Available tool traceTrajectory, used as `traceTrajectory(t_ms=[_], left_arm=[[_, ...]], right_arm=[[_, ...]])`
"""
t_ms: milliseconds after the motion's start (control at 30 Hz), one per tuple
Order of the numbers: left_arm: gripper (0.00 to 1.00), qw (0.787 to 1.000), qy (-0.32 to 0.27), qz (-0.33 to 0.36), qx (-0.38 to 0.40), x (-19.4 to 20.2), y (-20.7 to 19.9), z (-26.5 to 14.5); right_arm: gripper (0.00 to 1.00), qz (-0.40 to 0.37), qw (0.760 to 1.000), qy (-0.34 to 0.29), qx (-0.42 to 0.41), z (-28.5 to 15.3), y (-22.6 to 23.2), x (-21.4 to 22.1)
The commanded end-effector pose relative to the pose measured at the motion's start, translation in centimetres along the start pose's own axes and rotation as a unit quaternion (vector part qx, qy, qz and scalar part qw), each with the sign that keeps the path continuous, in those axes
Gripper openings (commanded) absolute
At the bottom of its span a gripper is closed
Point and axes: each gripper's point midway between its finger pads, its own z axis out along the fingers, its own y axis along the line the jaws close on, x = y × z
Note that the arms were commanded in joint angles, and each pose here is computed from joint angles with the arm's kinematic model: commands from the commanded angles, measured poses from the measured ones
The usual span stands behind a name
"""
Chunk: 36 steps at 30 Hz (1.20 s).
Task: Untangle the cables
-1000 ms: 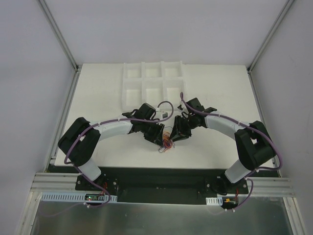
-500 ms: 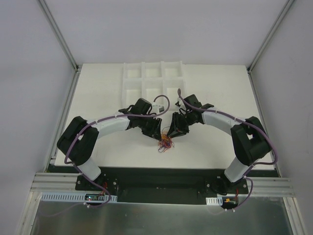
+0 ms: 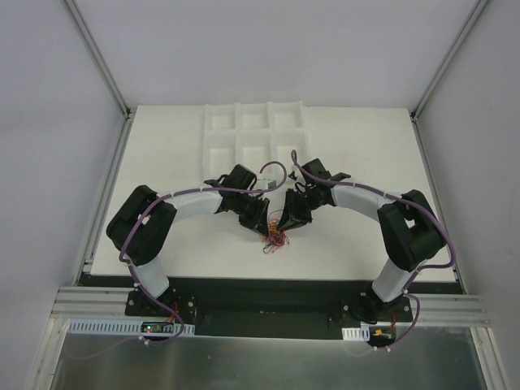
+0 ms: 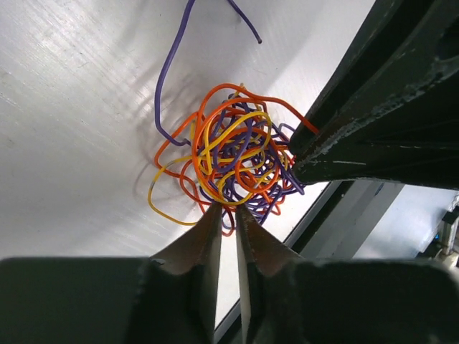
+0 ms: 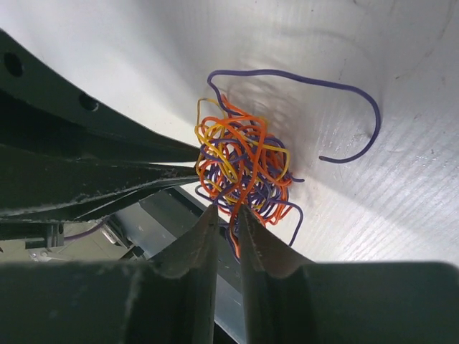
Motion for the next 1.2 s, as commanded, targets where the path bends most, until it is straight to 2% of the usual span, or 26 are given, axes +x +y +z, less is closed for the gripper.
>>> traceTrajectory(t_ms=[0,33,133,200,267,367,500,567,633,700,733,767,800,833,900,933,967,1033,1067,1100,1167], left_arm=[[0.05,1.0,-0.015,0.019,0.017,-1.5,-1.4,-0.7],[0.0,1.0,-0.019,0.021,0.009,-1.6,-1.2,-0.9],[0.0,0.999,-0.027,0.019,-0.037,-1.4,-0.2,-2.0],[0.0,0.995,-0.044,0.017,-0.087,-1.4,1.0,-3.3],[0.0,0.986,-0.074,0.016,-0.149,-1.2,2.3,-5.5],[0.0,0.959,-0.127,-0.013,-0.254,-0.7,4.7,-9.8],[0.0,0.916,-0.199,-0.042,-0.346,-0.1,7.0,-15.9],[0.0,0.892,-0.232,-0.06,-0.383,0.2,7.8,-19.2],[0.0,0.868,-0.265,-0.079,-0.412,0.1,8.3,-22.6],[0.0,0.857,-0.303,-0.074,-0.411,-0.7,7.4,-25.1],[0.0,0.86,-0.315,-0.062,-0.397,-1.2,6.5,-25.7],[0.0,0.868,-0.324,-0.048,-0.373,-1.9,5.4,-25.9],[0.0,0.884,-0.323,-0.021,-0.338,-2.6,4.0,-25.4],[0.04,0.898,-0.319,-0.003,-0.304,-3.3,2.7,-24.8],[0.25,0.933,-0.293,0.015,-0.21,-3.9,-0.5,-22.8],[0.4,0.945,-0.282,0.023,-0.163,-4.2,-2.2,-22.1],[0.49,0.957,-0.268,0.037,-0.103,-4.5,-4.3,-21.3],[0.79,0.965,-0.257,0.059,0.003,-4.9,-7.7,-20.2],[0.89,0.962,-0.258,0.074,0.049,-5.1,-9.2,-20.0],[0.93,0.959,-0.259,0.081,0.083,-5.2,-10.2,-19.9],[0.92,0.954,-0.256,0.089,0.127,-5.6,-11.5,-19.7]], right_arm=[[0.16,-0.007,1.0,-0.018,0.007,-0.7,0.7,-0.7],[0.12,-0.006,1.0,-0.02,0.013,-0.9,0.6,-0.7],[0.01,-0.005,0.997,-0.043,0.061,-2.4,-0.9,-0.7],[0.01,-0.005,0.988,-0.074,0.138,-4.4,-3.1,-1.1],[0.01,-0.003,0.965,-0.108,0.238,-7.3,-5.8,-1.3],[0.01,0.006,0.918,-0.145,0.369,-12.0,-9.4,-1.3],[0.01,0.016,0.867,-0.188,0.461,-16.3,-12.0,-1.3],[0.01,0.039,0.85,-0.198,0.486,-18.2,-13.0,-0.8],[0.01,0.04,0.848,-0.217,0.482,-19.7,-12.9,-0.9],[0.01,0.007,0.862,-0.243,0.444,-20.0,-11.4,-1.6],[0.01,-0.02,0.885,-0.246,0.395,-19.4,-9.7,-1.9],[0.01,-0.047,0.896,-0.258,0.359,-19.2,-8.3,-2.6],[0.01,-0.082,0.921,-0.25,0.287,-18.2,-5.6,-2.4],[0.01,-0.108,0.937,-0.247,0.222,-17.6,-3.1,-2.4],[0.01,-0.15,0.951,-0.244,0.114,-17.2,1.5,-2.2],[0.01,-0.166,0.955,-0.236,0.063,-17.2,3.8,-1.9],[0.01,-0.174,0.956,-0.233,0.03,-17.5,5.5,-1.8],[0.01,-0.178,0.957,-0.226,-0.018,-18.1,8.4,-1.6],[0.01,-0.183,0.957,-0.223,-0.037,-18.3,9.4,-1.5],[0.01,-0.19,0.955,-0.223,-0.053,-18.4,10.3,-1.4],[0.01,-0.178,0.957,-0.221,-0.065,-18.3,10.7,-1.5]])
